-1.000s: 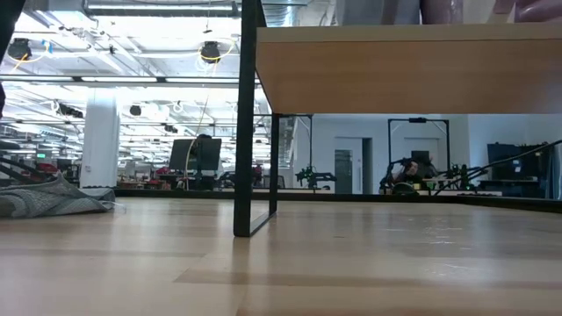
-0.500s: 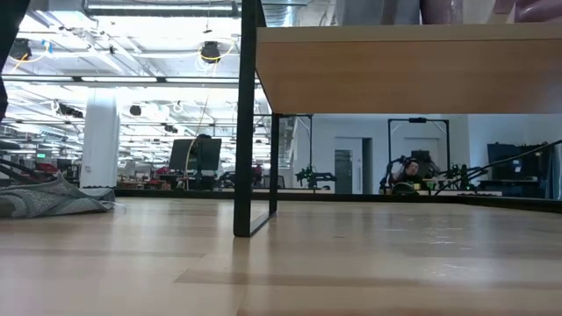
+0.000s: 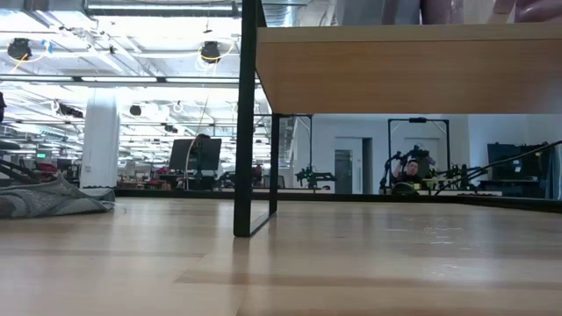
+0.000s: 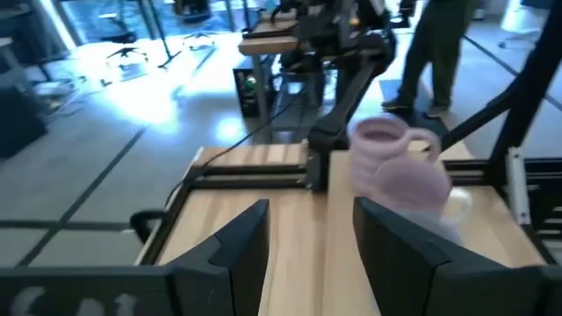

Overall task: Stack small to large cups/mugs on shelf
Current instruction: Adjust the purple mug on the shelf, then return to Home Position

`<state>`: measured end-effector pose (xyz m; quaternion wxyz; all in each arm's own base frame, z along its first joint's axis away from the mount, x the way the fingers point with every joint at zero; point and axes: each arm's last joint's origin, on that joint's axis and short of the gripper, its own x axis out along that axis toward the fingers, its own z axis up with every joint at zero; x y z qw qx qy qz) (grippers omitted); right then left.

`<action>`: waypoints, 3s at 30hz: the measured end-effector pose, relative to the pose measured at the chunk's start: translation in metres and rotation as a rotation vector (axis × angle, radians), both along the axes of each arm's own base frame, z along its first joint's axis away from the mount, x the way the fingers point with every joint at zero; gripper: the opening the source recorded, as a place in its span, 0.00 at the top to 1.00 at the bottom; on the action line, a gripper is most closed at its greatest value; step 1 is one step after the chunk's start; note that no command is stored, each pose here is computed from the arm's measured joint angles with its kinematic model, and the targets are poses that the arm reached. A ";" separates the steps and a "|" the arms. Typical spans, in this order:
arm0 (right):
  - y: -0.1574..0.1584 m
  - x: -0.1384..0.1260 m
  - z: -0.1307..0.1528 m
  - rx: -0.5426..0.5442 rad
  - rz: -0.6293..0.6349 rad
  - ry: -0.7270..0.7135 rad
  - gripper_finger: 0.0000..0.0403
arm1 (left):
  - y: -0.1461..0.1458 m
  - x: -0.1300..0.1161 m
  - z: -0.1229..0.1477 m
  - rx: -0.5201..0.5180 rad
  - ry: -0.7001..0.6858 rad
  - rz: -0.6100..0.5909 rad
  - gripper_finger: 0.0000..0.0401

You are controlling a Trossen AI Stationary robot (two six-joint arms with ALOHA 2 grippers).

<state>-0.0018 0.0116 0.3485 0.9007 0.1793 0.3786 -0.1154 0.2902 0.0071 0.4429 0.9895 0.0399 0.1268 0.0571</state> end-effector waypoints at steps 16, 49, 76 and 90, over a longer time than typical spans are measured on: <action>0.002 0.002 -0.002 0.232 -0.109 -0.032 0.58 | -0.005 -0.066 -0.079 -0.089 -0.208 0.049 0.61; -0.045 0.079 0.000 0.058 0.100 0.330 0.58 | -0.005 -0.063 -0.085 -0.078 -0.180 0.040 0.61; -0.001 0.098 0.000 0.250 0.207 0.422 0.58 | -0.005 -0.063 -0.086 -0.082 -0.177 0.042 0.61; 0.006 0.101 -0.002 0.295 0.170 0.469 0.58 | -0.006 -0.063 -0.088 -0.131 -0.157 0.040 0.61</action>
